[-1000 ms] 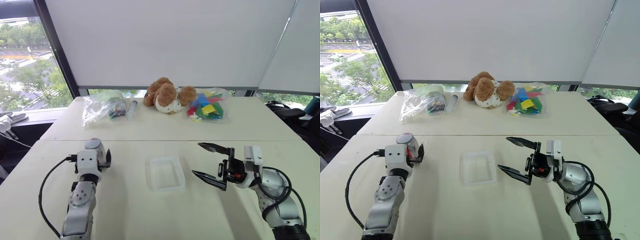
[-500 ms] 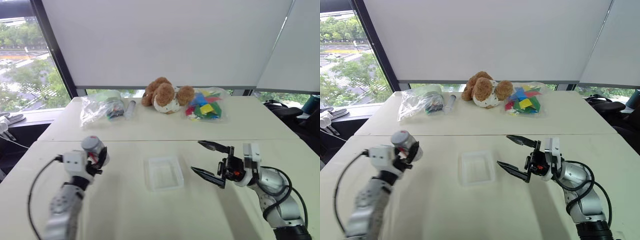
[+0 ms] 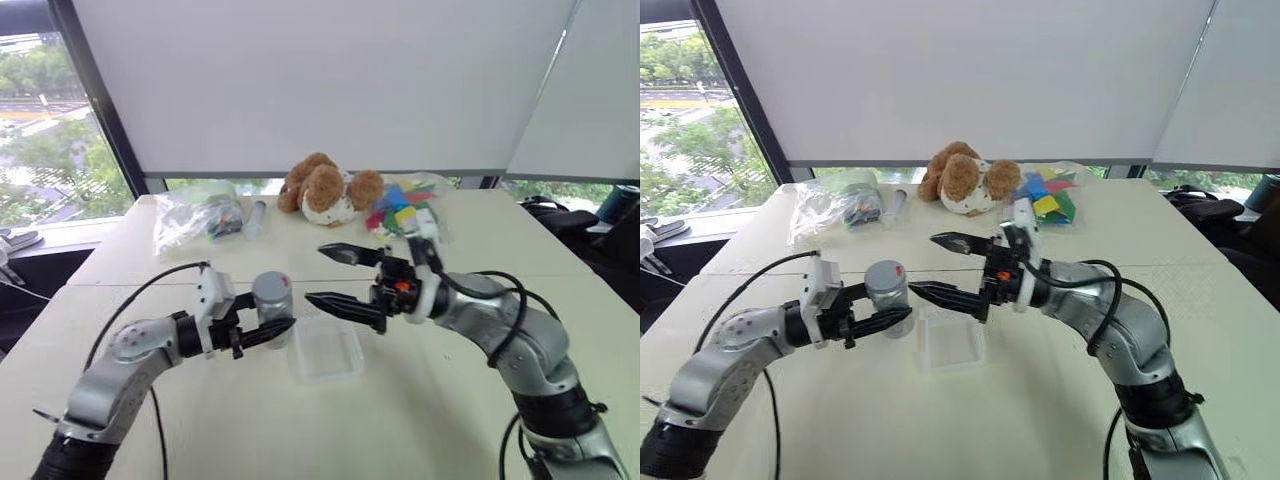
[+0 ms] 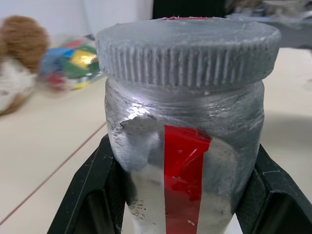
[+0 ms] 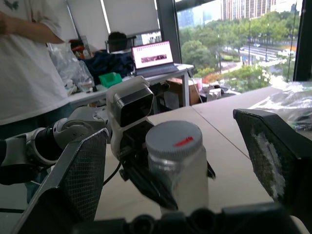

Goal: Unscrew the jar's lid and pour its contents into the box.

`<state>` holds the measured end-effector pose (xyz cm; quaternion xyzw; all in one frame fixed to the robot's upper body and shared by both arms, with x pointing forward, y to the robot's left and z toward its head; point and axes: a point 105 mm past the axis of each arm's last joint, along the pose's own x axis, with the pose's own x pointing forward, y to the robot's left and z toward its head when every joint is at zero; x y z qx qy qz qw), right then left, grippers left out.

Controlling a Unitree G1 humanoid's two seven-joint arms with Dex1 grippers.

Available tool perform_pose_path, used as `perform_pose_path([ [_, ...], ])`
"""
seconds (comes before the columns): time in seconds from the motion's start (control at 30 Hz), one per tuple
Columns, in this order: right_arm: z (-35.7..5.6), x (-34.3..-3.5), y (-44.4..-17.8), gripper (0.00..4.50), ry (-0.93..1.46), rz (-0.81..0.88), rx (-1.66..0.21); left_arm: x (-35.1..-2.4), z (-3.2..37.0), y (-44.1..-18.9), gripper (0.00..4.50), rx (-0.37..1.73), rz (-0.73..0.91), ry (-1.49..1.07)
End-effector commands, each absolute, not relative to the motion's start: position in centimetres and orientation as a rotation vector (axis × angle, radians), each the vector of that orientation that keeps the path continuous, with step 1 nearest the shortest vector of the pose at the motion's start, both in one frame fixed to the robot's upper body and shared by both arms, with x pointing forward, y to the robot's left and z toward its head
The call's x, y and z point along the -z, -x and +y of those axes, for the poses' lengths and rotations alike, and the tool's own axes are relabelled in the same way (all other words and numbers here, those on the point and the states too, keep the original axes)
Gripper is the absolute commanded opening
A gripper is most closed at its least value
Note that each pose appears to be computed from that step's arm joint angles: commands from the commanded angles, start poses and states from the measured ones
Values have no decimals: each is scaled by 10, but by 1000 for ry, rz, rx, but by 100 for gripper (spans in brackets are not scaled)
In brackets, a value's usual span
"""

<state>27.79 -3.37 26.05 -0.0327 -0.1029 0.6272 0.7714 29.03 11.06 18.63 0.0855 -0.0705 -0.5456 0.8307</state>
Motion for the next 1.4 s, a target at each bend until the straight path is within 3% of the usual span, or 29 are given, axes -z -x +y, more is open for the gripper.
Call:
perform_pose_path([
  [0.03,-18,-267,-284,450,123,-242,-1331,-195,96,-287,216,1193,-200,-203],
  [0.53,-12,-253,-288,450,183,-181,-1359,-196,88,-283,216,1200,-208,-192],
  [0.63,-12,-252,-287,368,183,-178,-1371,-196,87,-283,216,1201,-209,-192],
  [0.7,-12,-252,-286,261,183,-177,-1380,-197,86,-283,216,1203,-210,-192],
  [0.73,-12,-251,-286,230,181,-175,-1386,-198,86,-282,216,1205,-212,-192],
  [0.83,-14,-251,-283,230,186,-167,-1426,-201,85,-280,216,1223,-220,-188],
  [1.1,-35,-254,-253,230,286,-112,-1839,-211,75,-254,216,1467,-239,-171],
  [1.33,-40,-257,-263,230,372,-103,-1903,-211,70,-241,216,1590,-260,-206],
  [1.4,-40,-262,-263,338,343,-136,-1895,-210,72,-241,216,1582,-257,-209],
])
